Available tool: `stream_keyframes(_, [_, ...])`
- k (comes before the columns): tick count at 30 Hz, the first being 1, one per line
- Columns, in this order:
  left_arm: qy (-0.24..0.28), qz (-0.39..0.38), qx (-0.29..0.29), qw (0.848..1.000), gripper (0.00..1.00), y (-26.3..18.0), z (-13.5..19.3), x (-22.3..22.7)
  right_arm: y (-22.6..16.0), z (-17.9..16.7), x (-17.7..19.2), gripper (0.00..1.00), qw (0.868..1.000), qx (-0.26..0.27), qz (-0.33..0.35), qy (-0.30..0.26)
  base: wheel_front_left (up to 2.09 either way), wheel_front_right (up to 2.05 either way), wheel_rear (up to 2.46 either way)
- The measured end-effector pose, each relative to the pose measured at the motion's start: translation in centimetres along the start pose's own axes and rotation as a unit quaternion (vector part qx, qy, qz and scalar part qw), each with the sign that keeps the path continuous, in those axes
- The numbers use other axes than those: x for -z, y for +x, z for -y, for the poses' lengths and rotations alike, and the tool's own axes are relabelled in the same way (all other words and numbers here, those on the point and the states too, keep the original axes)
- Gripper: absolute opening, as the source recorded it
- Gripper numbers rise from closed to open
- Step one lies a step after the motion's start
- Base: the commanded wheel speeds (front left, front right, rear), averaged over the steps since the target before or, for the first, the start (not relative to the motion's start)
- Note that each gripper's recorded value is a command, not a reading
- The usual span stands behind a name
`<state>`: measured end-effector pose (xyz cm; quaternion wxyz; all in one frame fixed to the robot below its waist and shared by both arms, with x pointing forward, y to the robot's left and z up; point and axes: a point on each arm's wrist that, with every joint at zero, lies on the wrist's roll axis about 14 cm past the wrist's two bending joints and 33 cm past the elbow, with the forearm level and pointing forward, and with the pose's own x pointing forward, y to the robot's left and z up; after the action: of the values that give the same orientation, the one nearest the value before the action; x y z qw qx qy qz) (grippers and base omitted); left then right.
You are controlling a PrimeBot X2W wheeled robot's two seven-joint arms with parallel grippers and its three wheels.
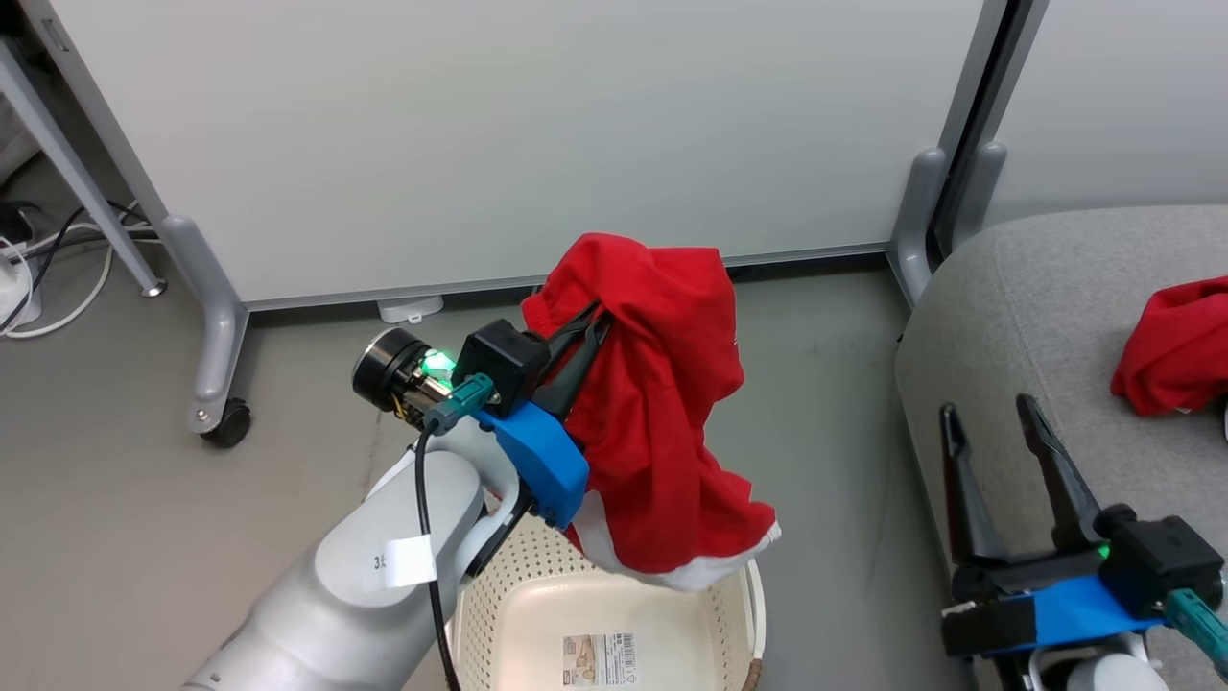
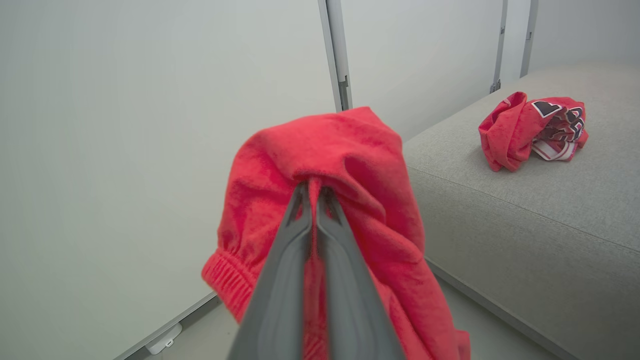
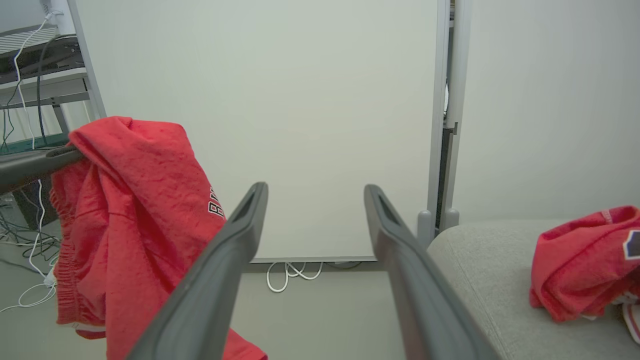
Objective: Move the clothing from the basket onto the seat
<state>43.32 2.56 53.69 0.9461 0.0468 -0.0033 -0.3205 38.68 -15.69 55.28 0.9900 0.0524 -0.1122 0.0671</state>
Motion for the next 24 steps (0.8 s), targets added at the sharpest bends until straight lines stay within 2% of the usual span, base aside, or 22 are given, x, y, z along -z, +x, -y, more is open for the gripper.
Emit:
stream_keyframes(3, [-0.001, 0.003, 0.0, 1.0, 0.0, 0.1, 0.0, -0.2, 0.9, -1.3, -0.3, 1.0, 1.0, -0.02, 0.007, 0.003, 0.0, 0.0, 0.0])
stream_keyframes(7, [0.002, 0.008, 0.001, 1.0, 0.0, 0.6, -0.3, -0.5, 2.7, -4.6, -0.4, 1.0, 0.997, -0.072, 0.014, 0.008, 0.0, 0.0, 0.0])
stream_keyframes(14, [0.002, 0.01, 0.004, 1.0, 0.0, 1.5, -0.8, -0.5, 5.2, -9.7, 0.8, 1.0, 0.988, -0.156, 0.003, 0.002, 0.0, 0.0, 0.0])
stream_keyframes(24, [-0.003, 0.016, 0.008, 1.0, 0.0, 2.6, -0.9, -0.5, 7.6, -13.9, 5.3, 1.0, 0.974, -0.222, -0.054, -0.007, 0.0, 0.0, 0.0])
